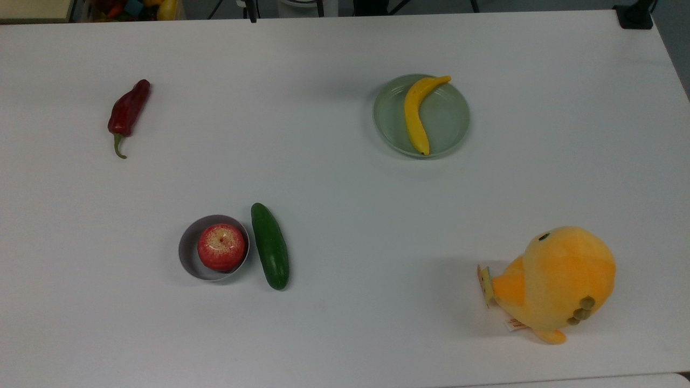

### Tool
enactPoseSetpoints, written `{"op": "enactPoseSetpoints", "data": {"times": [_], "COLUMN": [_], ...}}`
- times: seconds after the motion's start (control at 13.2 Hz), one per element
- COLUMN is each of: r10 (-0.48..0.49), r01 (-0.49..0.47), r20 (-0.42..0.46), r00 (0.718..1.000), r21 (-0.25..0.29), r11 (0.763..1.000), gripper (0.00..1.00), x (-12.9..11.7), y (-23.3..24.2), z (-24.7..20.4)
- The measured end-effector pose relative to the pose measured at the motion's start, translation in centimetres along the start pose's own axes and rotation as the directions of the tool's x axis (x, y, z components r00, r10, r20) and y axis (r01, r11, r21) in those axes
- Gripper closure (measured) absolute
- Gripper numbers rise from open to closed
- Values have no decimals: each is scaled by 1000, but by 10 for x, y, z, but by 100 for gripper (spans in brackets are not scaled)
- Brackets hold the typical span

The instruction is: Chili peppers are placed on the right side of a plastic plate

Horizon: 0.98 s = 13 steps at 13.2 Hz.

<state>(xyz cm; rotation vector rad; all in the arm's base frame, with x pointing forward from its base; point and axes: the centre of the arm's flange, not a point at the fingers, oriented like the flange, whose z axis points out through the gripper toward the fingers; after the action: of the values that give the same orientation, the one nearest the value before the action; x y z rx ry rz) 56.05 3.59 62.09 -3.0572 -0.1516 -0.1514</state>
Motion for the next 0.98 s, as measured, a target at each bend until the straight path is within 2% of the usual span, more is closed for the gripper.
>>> {"op": "enactPoseSetpoints", "data": {"times": [0.98], "r10": [0], "r01": [0], "r20": [32], "r00": [999], "r21": [2], "r11": [1000], "gripper": [0], "x": [-5], "y": [0], "z": [0]}}
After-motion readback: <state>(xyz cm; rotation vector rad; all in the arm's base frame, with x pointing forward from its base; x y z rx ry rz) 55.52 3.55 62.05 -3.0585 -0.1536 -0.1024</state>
